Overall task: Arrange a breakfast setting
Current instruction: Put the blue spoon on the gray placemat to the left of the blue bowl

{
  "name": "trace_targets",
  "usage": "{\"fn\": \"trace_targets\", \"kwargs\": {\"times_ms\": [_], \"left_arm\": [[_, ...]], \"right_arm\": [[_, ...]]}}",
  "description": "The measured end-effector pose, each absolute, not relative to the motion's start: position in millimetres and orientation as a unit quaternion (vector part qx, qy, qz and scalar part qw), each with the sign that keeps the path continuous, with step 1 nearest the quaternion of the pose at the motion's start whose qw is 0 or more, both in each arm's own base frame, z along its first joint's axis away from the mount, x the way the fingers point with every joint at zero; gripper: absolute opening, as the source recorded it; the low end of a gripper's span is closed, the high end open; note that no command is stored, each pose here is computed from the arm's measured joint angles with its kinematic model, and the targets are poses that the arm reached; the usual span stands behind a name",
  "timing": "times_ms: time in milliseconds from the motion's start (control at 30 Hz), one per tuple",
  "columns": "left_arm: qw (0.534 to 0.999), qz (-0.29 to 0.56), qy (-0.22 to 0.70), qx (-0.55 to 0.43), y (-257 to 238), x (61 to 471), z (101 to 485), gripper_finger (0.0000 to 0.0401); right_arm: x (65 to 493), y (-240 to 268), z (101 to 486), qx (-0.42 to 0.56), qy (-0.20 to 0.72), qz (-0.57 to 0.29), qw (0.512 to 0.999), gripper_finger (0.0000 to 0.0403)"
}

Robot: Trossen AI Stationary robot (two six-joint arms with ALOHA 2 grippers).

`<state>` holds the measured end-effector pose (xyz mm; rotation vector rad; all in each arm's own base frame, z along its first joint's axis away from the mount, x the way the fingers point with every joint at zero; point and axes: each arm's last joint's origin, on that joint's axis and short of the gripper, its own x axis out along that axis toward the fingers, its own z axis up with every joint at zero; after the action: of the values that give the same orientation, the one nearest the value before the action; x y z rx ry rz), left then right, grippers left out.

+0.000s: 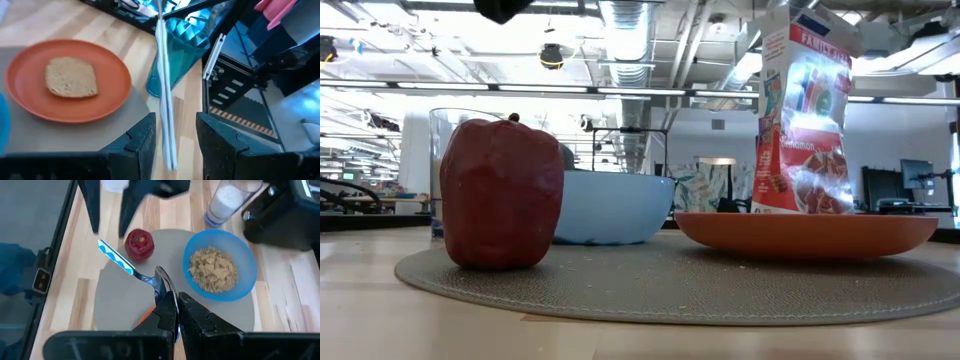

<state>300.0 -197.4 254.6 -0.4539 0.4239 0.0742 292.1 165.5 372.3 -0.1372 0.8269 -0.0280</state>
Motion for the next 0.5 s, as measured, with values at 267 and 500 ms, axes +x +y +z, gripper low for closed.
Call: {"fn": "trace_targets", "kwargs": {"times_ms": [267, 500], "left_arm": [[0.942, 0.033, 0.235, -0.236, -184.9, 312.4, 243.1, 0.0217], [0.945, 0.034, 0.235, -0.224, -180.7, 314.9, 243.1, 0.0271]], "right_arm": [[300.6, 159.9, 374.0, -0.066, 0.387, -0.010, 0.920, 0.0037], [301.2, 159.2, 373.8, -0.065, 0.387, -0.010, 0.920, 0.0037]]}}
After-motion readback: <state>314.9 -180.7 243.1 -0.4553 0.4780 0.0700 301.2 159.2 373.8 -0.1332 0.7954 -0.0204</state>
